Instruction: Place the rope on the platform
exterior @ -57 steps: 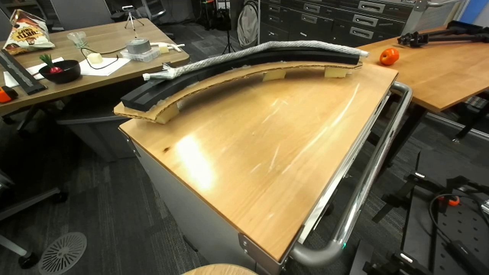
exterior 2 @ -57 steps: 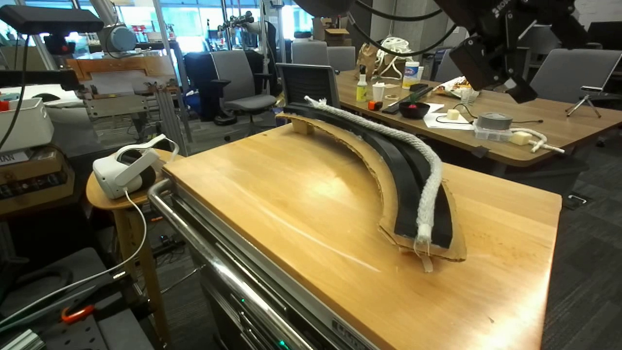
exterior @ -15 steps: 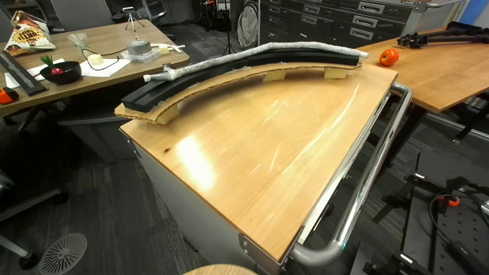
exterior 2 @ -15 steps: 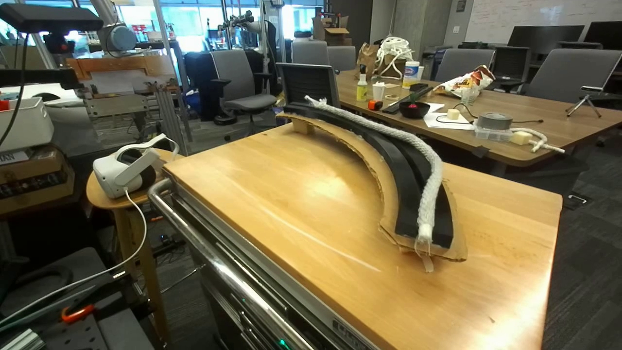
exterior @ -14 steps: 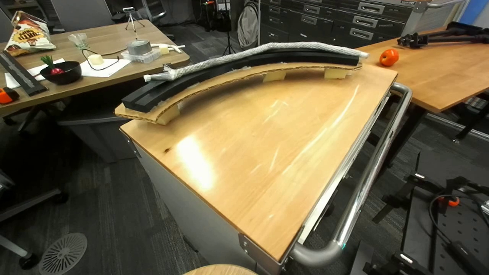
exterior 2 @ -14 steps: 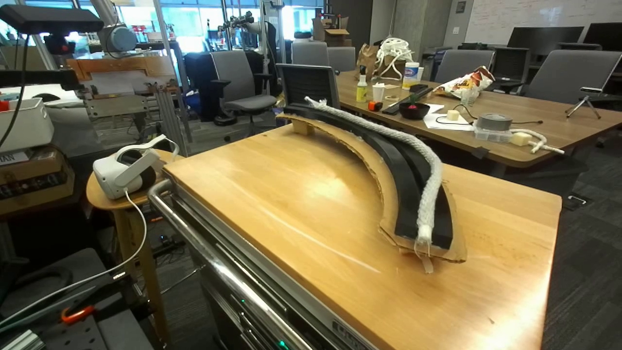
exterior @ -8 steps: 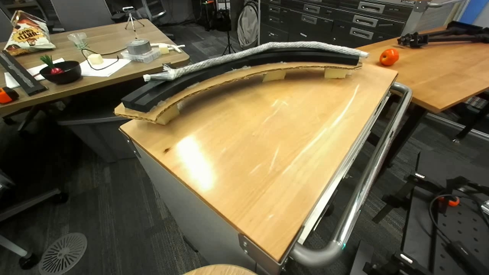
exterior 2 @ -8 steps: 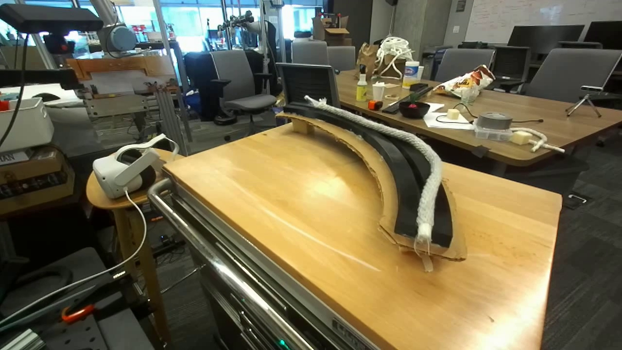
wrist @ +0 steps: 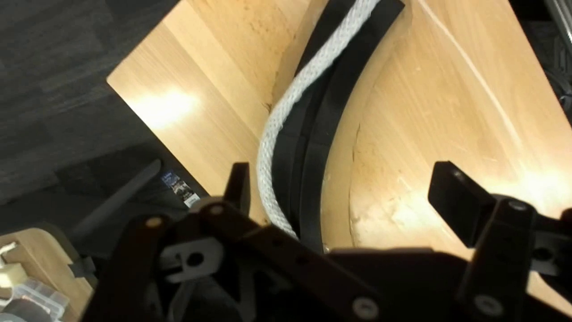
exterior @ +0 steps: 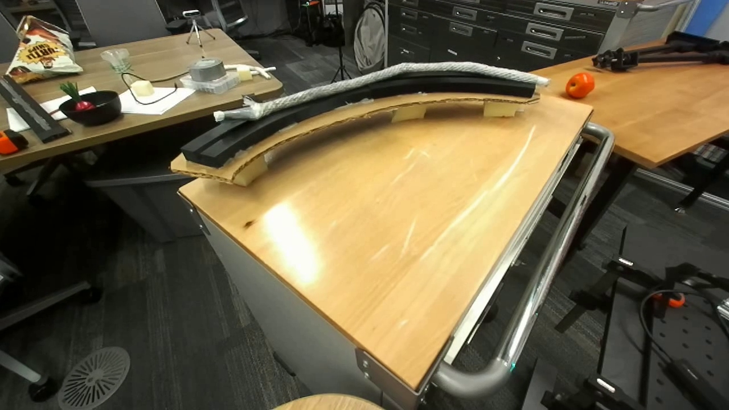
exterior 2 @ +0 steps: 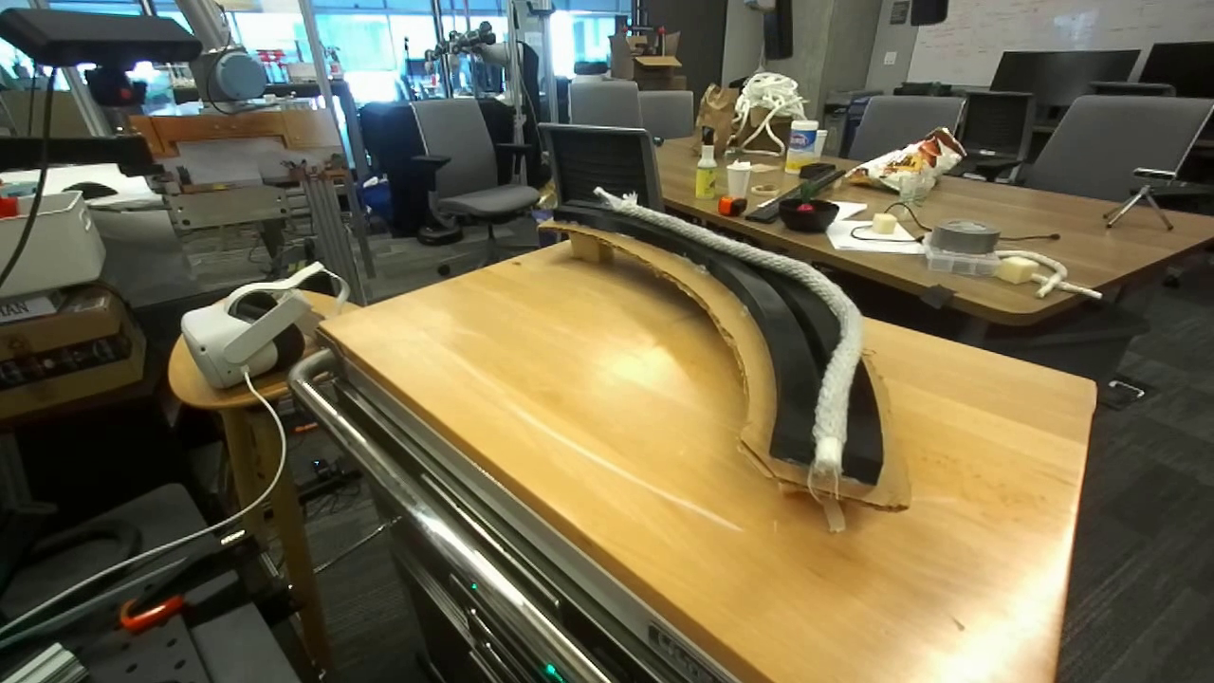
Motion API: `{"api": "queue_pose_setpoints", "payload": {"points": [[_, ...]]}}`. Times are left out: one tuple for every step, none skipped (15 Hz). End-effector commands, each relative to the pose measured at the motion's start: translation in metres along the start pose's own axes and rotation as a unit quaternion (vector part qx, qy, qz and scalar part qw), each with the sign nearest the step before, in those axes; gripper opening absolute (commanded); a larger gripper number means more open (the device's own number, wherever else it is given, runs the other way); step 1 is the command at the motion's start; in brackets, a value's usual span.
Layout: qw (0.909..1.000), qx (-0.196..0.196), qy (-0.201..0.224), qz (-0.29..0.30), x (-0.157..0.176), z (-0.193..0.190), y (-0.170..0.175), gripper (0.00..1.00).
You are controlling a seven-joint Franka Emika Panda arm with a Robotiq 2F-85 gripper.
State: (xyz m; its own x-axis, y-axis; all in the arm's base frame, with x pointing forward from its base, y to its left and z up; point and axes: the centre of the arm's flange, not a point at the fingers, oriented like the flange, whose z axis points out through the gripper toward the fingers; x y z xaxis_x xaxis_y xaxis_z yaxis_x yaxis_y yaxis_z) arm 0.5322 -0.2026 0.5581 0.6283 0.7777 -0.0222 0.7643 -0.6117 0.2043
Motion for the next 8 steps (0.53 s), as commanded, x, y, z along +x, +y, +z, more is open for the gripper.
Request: {"api": "queue_pose_setpoints", "payload": {"points": [[0.9995, 0.007, -0.014, 0.026, 0.021, 0.014, 0.018, 1.00], [0.9988, 0.010, 0.028, 0.040, 0.029, 0.020, 0.019, 1.00], [0.9997, 0.012, -0.003, 0.020, 0.014, 0.019, 0.004, 1.00], [0.9995, 0.018, 0.008, 0.026, 0.019, 0.025, 0.006, 1.00], [0.9993, 0.022, 0.012, 0.029, 0.023, 0.029, 0.007, 1.00], [0.9993, 0.023, 0.009, 0.027, 0.029, 0.035, 0.008, 1.00], [0.9993, 0.022, 0.001, 0.030, 0.033, 0.039, 0.008, 1.00], [0.9994, 0.023, -0.007, 0.025, 0.038, 0.042, 0.009, 1.00]]}}
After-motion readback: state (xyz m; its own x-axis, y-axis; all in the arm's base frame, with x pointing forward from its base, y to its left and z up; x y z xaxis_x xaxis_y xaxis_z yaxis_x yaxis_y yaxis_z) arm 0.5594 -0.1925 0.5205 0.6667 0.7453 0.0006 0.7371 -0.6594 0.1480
